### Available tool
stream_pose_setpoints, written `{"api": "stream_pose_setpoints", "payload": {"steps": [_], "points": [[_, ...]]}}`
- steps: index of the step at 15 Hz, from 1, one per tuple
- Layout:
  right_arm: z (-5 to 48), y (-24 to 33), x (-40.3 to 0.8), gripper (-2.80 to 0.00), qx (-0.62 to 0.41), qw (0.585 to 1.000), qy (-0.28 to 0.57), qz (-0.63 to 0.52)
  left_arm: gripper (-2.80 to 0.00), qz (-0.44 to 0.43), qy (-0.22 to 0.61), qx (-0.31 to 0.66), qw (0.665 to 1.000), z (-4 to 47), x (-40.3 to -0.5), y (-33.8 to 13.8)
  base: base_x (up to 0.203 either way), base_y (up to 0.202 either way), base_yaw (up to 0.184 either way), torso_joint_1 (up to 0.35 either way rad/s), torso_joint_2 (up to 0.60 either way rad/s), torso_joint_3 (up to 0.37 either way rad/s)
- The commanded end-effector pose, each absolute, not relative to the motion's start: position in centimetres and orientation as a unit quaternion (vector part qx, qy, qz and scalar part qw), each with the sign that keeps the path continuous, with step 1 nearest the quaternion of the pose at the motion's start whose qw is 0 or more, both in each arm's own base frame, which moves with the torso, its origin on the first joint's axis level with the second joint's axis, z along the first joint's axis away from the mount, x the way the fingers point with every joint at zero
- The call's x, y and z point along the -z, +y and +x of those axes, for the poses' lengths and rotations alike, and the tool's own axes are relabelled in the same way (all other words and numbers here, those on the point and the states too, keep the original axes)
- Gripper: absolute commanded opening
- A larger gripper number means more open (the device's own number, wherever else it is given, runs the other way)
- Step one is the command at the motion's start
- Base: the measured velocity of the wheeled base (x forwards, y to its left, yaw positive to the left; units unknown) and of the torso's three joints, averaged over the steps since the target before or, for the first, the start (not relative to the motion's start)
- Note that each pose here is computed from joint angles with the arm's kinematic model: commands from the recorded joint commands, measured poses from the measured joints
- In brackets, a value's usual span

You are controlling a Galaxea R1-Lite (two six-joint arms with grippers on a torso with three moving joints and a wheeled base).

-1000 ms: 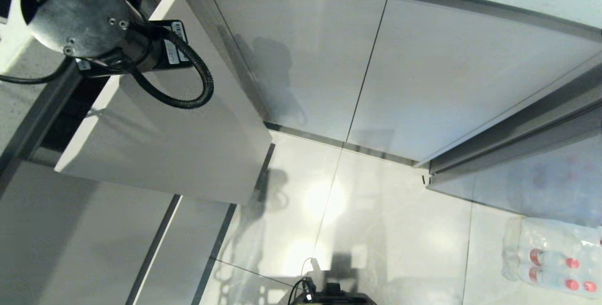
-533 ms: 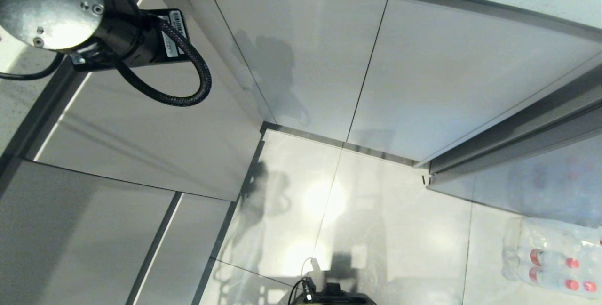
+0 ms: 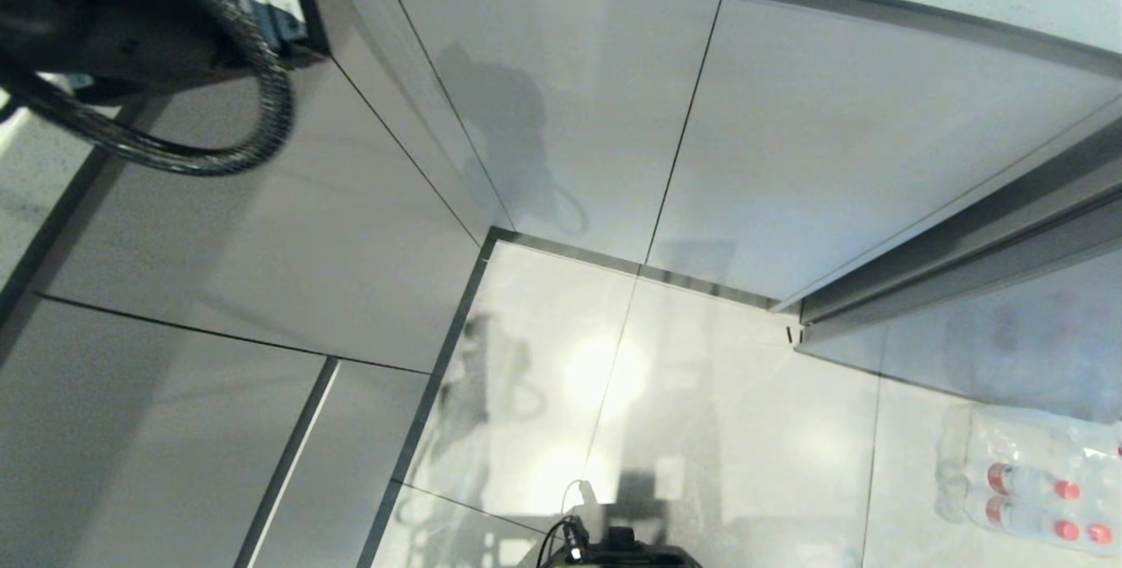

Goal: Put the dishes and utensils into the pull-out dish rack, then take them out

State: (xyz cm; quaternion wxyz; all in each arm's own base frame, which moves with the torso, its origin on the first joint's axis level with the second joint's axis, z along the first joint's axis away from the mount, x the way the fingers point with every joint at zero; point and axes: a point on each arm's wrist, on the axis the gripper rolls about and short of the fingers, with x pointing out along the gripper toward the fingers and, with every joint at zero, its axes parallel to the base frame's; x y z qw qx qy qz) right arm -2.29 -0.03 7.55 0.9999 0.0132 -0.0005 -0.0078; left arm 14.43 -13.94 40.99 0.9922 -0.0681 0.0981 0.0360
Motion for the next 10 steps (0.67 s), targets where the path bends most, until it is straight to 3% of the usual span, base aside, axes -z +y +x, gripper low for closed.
{"api": "stream_pose_setpoints", "payload": {"steps": [1, 4, 6, 8, 10], "points": [[-2.3, 0.0, -7.5, -2.8, 0.009, 1.0, 0.0, 0.013, -2.8, -0.121, 0.057, -0.026, 0.991, 10.4, -43.3, -9.2, 0.0, 0.0, 0.0, 0.0, 0.0, 0.0], [-2.3, 0.0, -7.5, -2.8, 0.008, 1.0, 0.0, 0.013, -2.8, -0.165, 0.001, -0.059, 0.985, 5.7, -44.6, -2.6, 0.0, 0.0, 0.0, 0.0, 0.0, 0.0], [-2.3, 0.0, -7.5, -2.8, 0.008, 1.0, 0.0, 0.014, -2.8, -0.166, -0.046, -0.014, 0.985, 0.2, -44.6, 1.3, 0.0, 0.0, 0.0, 0.0, 0.0, 0.0], [-2.3, 0.0, -7.5, -2.8, 0.008, 1.0, 0.0, 0.014, -2.8, -0.133, -0.101, 0.056, 0.984, -5.8, -43.4, 3.3, 0.0, 0.0, 0.0, 0.0, 0.0, 0.0], [-2.3, 0.0, -7.5, -2.8, 0.008, 1.0, 0.0, 0.013, -2.8, -0.079, -0.132, 0.044, 0.987, -10.0, -41.2, 3.0, 0.0, 0.0, 0.0, 0.0, 0.0, 0.0]]}}
